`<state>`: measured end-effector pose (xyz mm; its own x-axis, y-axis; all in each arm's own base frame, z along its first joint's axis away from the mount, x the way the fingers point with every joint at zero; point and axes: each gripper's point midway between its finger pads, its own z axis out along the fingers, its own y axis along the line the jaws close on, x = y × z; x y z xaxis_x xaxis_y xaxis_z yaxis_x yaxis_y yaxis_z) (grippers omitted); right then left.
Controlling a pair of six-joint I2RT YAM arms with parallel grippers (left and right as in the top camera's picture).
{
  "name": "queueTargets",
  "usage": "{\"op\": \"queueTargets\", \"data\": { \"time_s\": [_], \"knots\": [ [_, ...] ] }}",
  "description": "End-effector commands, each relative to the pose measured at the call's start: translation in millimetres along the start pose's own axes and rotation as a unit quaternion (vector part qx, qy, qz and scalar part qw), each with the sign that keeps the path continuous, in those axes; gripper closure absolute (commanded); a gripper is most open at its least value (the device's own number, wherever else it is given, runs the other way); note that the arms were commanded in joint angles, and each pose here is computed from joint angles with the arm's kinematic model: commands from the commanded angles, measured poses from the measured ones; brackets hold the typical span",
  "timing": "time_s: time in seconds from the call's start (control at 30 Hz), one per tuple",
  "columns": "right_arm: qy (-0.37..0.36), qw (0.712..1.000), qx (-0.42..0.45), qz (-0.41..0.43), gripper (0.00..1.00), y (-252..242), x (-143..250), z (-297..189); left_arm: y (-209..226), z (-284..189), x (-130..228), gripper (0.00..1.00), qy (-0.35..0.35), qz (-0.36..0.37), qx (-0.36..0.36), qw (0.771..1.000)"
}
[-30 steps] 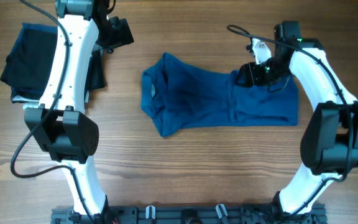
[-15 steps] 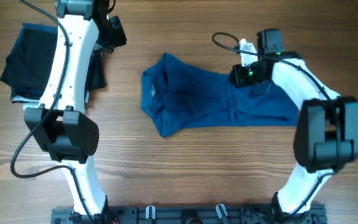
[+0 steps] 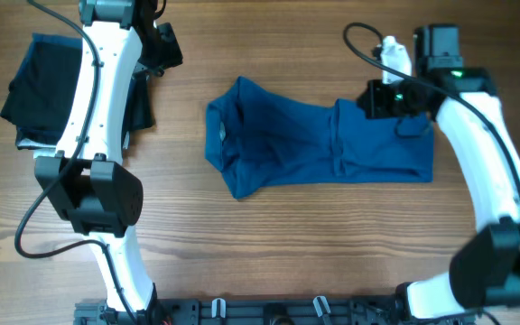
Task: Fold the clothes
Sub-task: 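Fold the shirt's right end leftward with the right gripper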
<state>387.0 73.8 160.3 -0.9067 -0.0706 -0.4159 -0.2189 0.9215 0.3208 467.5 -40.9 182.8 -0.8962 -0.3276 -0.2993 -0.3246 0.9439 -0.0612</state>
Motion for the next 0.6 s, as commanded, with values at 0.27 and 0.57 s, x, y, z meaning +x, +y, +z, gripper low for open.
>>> {"op": "queueTargets", "data": {
  "time_s": [0.27,0.57],
  "knots": [
    [0.095,0.991,0.035,0.085,0.96,-36.8,93.5,75.3,2.4,3.2,1.1,0.55,0.006,0.0,0.0,1.0],
    [0.106,0.988,0.036,0.106,0.96,-45.8,143.4,105.2,2.2,3.2,0.7,0.55,0.006,0.0,0.001,1.0]
  ]
}}
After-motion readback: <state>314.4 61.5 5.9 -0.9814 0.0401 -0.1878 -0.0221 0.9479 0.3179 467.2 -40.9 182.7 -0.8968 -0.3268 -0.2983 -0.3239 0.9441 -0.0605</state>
